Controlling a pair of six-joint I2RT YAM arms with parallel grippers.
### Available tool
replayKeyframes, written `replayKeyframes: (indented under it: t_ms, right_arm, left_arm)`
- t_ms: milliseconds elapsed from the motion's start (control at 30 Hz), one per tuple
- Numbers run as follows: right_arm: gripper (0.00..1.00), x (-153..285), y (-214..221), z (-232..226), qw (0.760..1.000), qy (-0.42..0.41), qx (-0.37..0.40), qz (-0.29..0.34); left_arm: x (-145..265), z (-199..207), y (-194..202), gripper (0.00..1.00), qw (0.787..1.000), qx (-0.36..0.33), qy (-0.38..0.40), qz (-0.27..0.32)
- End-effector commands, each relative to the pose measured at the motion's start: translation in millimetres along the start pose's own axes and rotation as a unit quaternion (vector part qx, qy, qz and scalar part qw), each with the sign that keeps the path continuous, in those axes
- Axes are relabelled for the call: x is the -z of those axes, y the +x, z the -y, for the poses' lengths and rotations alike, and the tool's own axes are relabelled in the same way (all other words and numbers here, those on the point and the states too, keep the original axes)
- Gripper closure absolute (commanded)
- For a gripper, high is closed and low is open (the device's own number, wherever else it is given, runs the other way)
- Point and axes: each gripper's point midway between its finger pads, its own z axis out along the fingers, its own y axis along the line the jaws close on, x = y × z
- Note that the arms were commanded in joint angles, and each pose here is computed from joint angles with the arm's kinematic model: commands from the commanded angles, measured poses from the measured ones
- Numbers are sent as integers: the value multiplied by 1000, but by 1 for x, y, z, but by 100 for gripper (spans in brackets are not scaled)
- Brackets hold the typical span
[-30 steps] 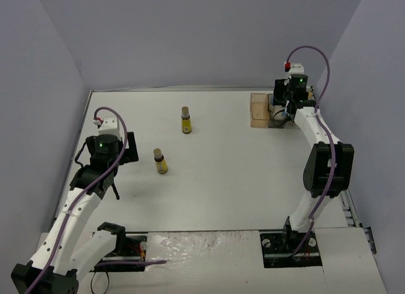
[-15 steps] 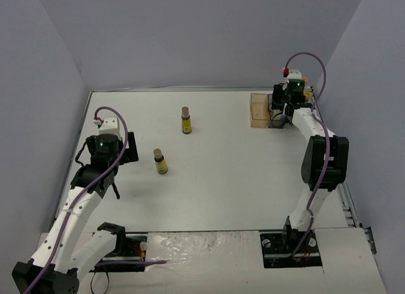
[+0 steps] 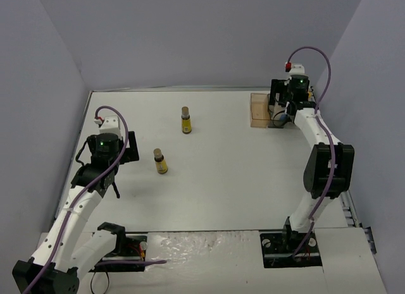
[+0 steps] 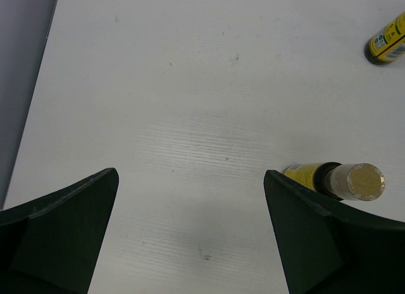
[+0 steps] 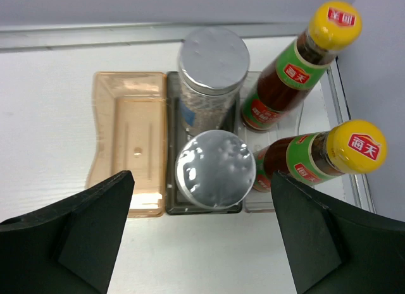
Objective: Organize the condiment bottles
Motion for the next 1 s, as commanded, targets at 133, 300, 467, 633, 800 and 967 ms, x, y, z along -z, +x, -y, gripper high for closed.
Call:
replayKeyframes:
  t_ms: [133, 300, 467, 633, 800, 967]
  right_arm:
    - [6, 138, -63, -160, 971, -198, 79, 112]
    - [3, 195, -20, -259, 931, -323, 138, 100]
    - [2, 242, 27, -342, 878, -434, 180, 88]
    - [1, 276, 50, -397, 837, -509, 174, 100]
    - [2, 286, 71, -437, 811, -549, 178, 98]
    - [2, 287, 84, -468, 795, -570, 177, 107]
  left_arm:
    - [0, 5, -20, 3, 999, 7, 15, 35]
    - [1, 7, -21, 3, 999, 9, 19, 37]
    - [2, 7, -21, 3, 999, 10, 20, 39]
    - [4, 5, -21, 3, 999, 13, 18, 44]
    - [10, 6, -21, 3, 998, 15, 28, 51]
    - [21, 2, -22, 3, 997, 18, 31, 69]
